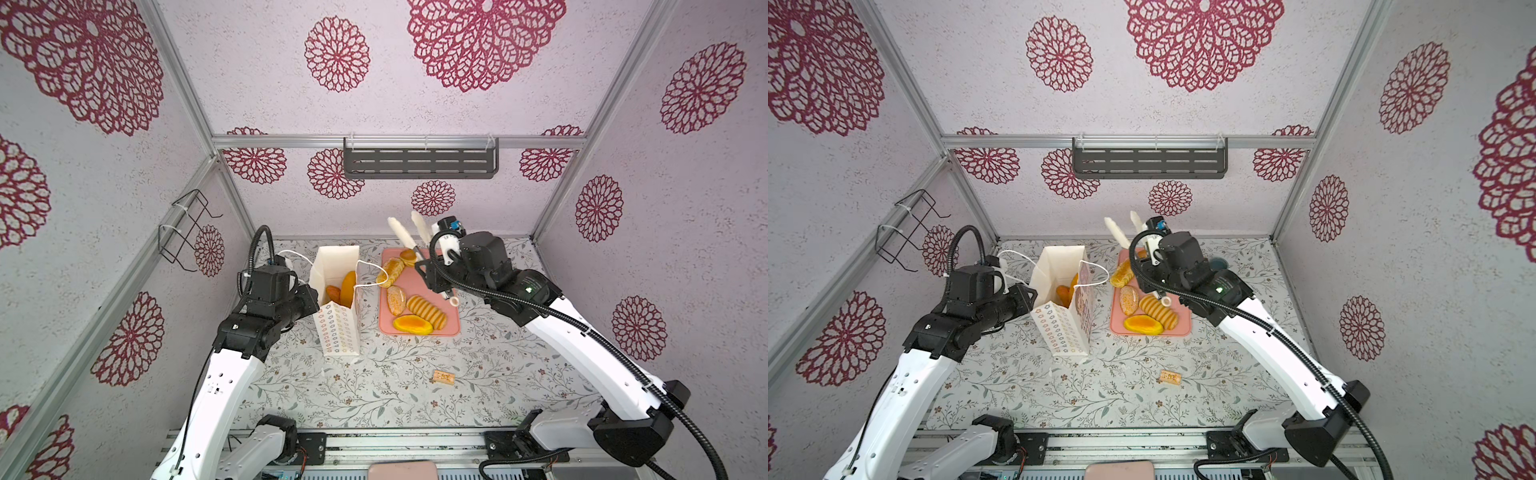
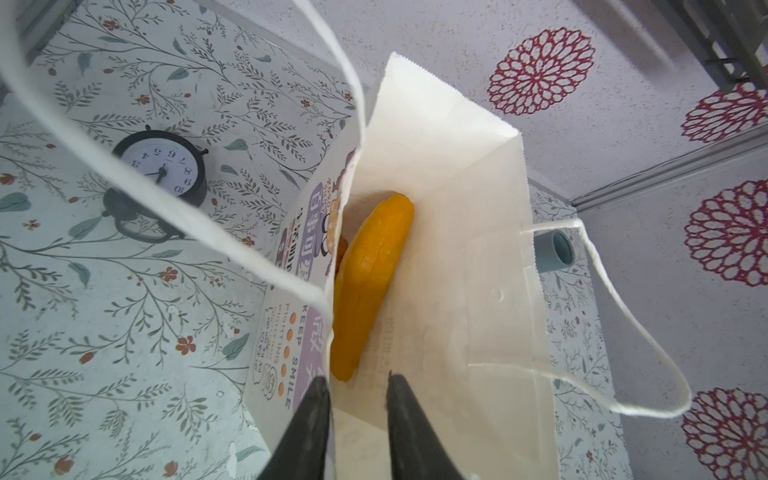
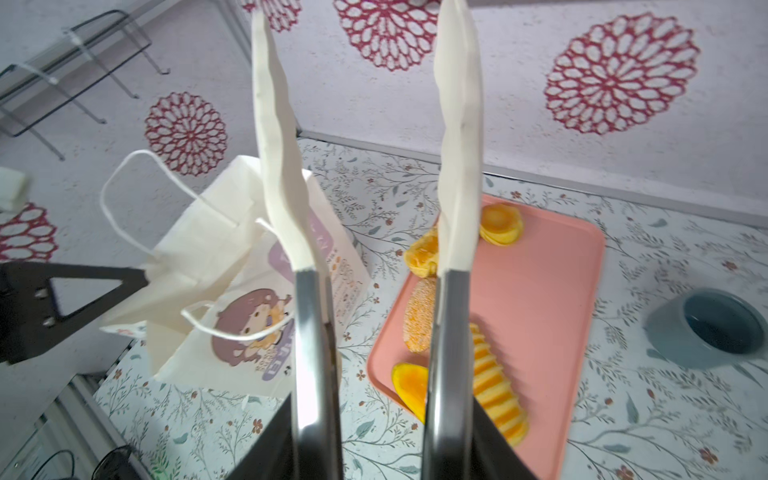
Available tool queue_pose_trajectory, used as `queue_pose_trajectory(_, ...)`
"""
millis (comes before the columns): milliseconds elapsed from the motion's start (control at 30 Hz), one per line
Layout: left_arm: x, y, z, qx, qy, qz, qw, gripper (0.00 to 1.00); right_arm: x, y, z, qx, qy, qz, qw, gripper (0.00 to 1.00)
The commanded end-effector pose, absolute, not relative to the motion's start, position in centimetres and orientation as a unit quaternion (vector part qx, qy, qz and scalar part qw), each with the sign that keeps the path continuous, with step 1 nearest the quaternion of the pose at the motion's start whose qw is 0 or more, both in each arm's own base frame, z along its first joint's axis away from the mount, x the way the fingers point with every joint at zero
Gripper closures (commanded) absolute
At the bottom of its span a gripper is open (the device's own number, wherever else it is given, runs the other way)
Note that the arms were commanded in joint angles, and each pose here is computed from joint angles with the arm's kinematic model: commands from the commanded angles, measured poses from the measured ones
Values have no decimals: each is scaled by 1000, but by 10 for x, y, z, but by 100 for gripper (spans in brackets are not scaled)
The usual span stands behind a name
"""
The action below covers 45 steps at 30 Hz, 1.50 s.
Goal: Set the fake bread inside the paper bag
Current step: 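Move the empty tongs back over the pink tray with the right gripper, then lower the tongs onto the yellow round bun and pinch it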
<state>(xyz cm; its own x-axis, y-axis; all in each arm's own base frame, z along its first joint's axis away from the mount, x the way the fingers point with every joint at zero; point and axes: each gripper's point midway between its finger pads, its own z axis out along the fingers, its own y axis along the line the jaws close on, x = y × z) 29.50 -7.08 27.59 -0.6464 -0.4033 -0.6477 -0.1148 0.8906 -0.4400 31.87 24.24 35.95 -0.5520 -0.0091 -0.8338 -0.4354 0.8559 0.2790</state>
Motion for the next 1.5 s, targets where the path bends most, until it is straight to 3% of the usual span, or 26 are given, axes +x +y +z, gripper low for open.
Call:
queue_pose_trajectory(0, 296, -69, 279, -145, 885, -183, 402, 63, 332, 228, 356, -80, 851, 273, 441, 53)
queue_pose_trajectory(200, 294, -69, 279, -146, 886, -182, 400, 53, 365, 212, 304, -24, 880, 300, 369, 54)
queue_pose_trajectory(667, 292, -68, 280, -143, 886, -182, 401, 53, 452, 209, 190, 61, 902, 361, 227, 53)
queue_pose_trajectory(1467, 294, -70, 276, -144, 889, -183, 395, 53, 501, 227, 147, 98, 896, 388, 190, 43)
